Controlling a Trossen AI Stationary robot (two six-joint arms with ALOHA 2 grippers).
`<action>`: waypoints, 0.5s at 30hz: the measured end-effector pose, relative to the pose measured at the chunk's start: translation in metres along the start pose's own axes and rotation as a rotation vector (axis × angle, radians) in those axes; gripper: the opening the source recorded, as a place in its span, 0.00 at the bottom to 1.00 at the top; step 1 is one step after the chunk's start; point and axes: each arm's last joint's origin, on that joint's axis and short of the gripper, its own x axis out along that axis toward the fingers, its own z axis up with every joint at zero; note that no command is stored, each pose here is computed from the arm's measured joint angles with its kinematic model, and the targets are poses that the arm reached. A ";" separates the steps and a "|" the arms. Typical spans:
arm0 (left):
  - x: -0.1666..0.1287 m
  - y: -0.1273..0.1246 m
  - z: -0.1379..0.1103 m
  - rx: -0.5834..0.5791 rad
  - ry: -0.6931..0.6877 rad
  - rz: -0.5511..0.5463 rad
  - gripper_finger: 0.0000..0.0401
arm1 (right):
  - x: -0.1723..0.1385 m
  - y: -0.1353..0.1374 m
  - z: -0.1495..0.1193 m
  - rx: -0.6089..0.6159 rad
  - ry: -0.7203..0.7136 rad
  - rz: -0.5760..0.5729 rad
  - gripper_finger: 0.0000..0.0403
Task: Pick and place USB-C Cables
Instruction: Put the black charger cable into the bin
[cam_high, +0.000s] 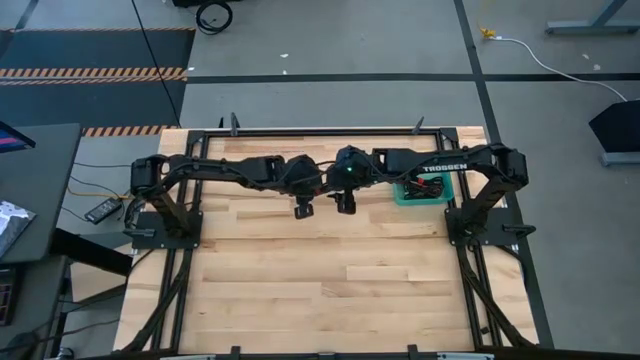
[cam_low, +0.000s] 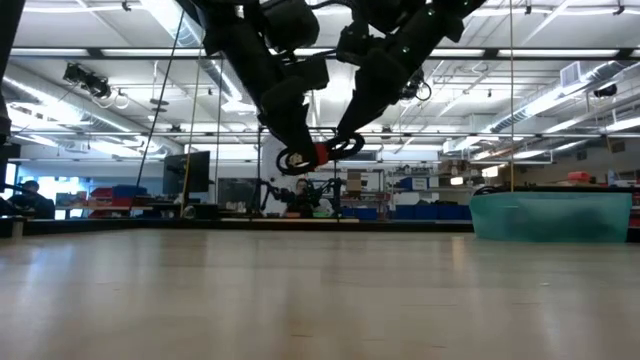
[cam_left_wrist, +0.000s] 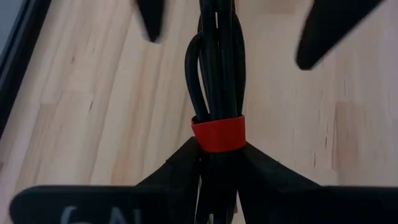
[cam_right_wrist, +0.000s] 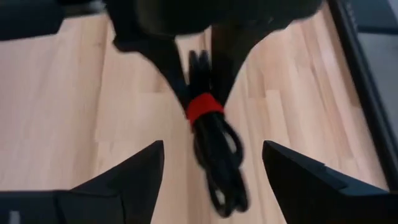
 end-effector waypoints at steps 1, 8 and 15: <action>0.000 -0.002 0.000 -0.003 -0.003 -0.003 0.22 | 0.000 0.001 -0.001 0.005 0.010 0.000 0.68; -0.012 -0.009 0.006 -0.004 -0.055 -0.010 0.22 | 0.000 0.000 -0.006 0.011 0.064 -0.018 0.59; -0.031 -0.013 0.012 -0.023 -0.115 -0.021 0.22 | 0.000 0.002 -0.005 -0.009 0.062 -0.025 0.46</action>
